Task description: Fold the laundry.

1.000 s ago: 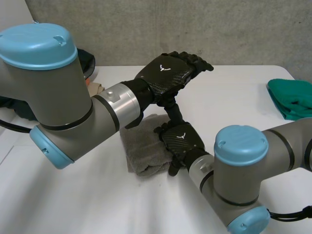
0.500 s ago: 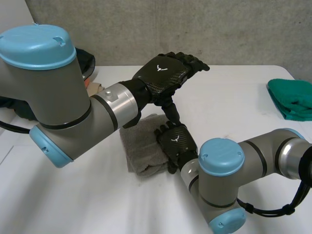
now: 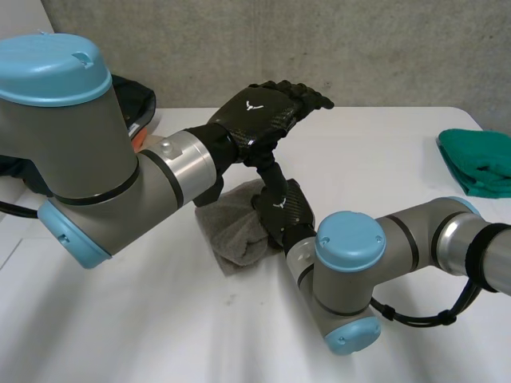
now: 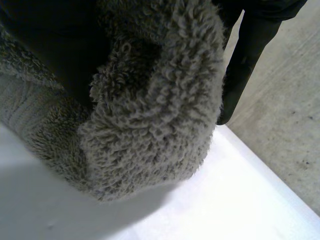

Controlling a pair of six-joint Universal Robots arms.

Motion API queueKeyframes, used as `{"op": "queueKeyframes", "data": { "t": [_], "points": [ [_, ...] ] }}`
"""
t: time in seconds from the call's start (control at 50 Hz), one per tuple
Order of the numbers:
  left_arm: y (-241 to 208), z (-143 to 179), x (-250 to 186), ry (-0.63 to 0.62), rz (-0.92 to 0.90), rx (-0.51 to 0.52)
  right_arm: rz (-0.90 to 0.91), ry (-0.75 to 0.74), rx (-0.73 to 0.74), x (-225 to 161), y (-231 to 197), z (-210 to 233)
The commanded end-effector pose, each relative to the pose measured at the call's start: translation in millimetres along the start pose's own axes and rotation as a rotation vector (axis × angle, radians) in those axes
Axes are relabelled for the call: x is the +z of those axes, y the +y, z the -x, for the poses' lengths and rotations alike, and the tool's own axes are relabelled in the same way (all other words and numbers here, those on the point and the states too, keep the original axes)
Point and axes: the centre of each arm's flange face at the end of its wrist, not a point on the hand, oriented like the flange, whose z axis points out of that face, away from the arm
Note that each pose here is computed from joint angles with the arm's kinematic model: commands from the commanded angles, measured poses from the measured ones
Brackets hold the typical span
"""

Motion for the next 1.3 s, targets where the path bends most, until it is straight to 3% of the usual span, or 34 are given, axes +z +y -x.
{"op": "queueKeyframes", "data": {
  "t": [0.02,0.1,0.22,0.36,0.48,0.62,0.76,0.92,1.3],
  "points": [
    [-4,0,0,0.000,-0.010,0.005,-0.048,0.041,0.013,10,-14,-15],
    [-13,0,-3,-0.004,-0.032,0.015,-0.123,0.134,0.043,23,-38,-51],
    [-41,4,-11,-0.026,-0.103,0.025,-0.310,0.357,0.092,48,-84,-149],
    [-61,5,-17,-0.032,-0.152,0.000,-0.421,0.563,0.082,59,-97,-253],
    [-66,5,-19,-0.034,-0.166,-0.012,-0.446,0.724,0.068,62,-62,-349],
    [-60,4,-18,-0.026,-0.149,-0.016,-0.363,0.720,0.055,61,21,-412],
    [-44,5,-11,-0.027,-0.113,-0.034,-0.281,0.631,0.112,51,121,-439],
    [-29,6,-5,-0.023,-0.075,-0.044,-0.219,0.629,0.134,27,200,-455],
    [-27,-5,-6,0.000,-0.067,-0.044,-0.200,0.579,0.102,-2,220,-459]
  ]
}}
